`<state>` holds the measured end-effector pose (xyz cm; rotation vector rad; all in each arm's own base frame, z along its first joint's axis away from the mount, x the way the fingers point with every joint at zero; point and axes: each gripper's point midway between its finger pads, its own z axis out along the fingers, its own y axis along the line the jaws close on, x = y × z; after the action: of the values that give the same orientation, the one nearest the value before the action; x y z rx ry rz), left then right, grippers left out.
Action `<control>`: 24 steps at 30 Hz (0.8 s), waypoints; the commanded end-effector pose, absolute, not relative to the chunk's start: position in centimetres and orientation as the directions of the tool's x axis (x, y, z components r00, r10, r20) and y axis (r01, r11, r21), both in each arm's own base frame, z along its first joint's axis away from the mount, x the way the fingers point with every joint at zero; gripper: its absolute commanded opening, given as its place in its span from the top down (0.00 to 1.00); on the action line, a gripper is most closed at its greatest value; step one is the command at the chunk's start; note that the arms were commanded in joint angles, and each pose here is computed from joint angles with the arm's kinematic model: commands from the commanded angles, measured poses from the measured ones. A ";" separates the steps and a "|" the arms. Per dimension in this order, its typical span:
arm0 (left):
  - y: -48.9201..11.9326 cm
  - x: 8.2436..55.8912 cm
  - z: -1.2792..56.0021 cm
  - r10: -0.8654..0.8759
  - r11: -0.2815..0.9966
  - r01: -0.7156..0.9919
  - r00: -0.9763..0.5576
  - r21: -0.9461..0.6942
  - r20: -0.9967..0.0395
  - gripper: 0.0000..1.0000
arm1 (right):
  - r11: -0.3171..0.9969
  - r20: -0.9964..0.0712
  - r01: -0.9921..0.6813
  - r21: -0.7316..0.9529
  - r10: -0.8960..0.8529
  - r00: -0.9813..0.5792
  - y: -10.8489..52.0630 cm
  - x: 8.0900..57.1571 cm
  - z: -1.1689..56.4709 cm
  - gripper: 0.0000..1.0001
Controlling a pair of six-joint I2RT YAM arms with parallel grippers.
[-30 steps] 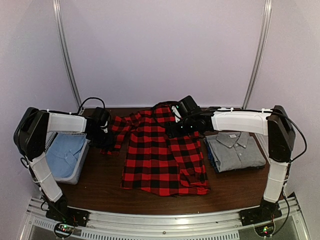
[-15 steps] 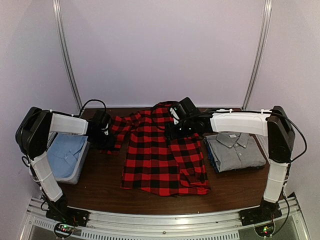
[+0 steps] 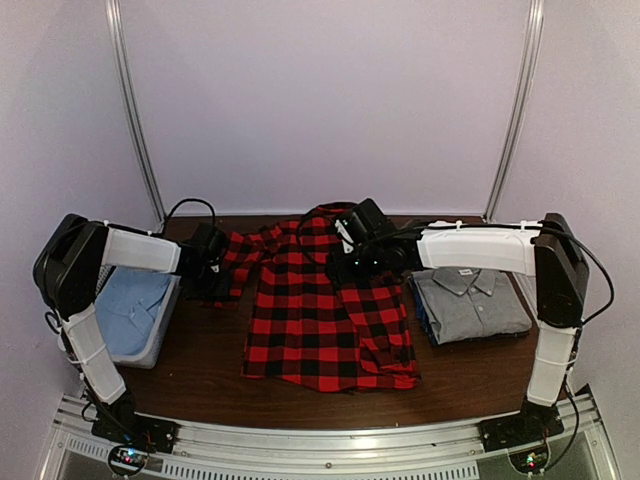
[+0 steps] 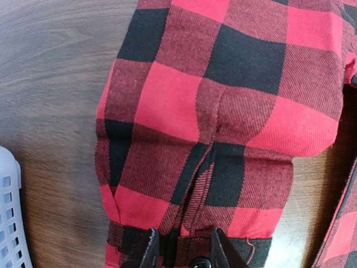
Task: Fold and stack the long sleeve shirts
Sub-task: Pick up the sleeve from the center of the board.
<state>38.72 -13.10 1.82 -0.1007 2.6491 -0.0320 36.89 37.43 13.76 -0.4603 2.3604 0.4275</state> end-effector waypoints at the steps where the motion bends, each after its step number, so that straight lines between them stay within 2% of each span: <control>1: -11.5 34.7 -2.8 -0.055 0.996 -0.072 -0.951 0.046 -0.305 0.71 | 0.889 -0.683 -0.429 0.162 -0.213 -0.698 37.7 36.9 13.4 0.39; 12: -12.2 35.4 -1.8 -0.052 0.998 -0.065 -0.942 0.028 -0.333 1.00 | 0.884 -0.686 -0.437 0.168 -0.214 -0.695 38.1 36.6 13.5 0.39; 24: -13.6 37.7 7.7 -0.036 0.997 0.002 -0.852 -0.071 -0.523 1.00 | 0.860 -0.733 -0.469 0.202 -0.185 -0.655 39.4 36.5 15.5 0.39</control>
<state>37.63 -12.75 3.84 -0.0825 2.6541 -0.0173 36.31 38.41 14.05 -0.4799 2.3420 0.4480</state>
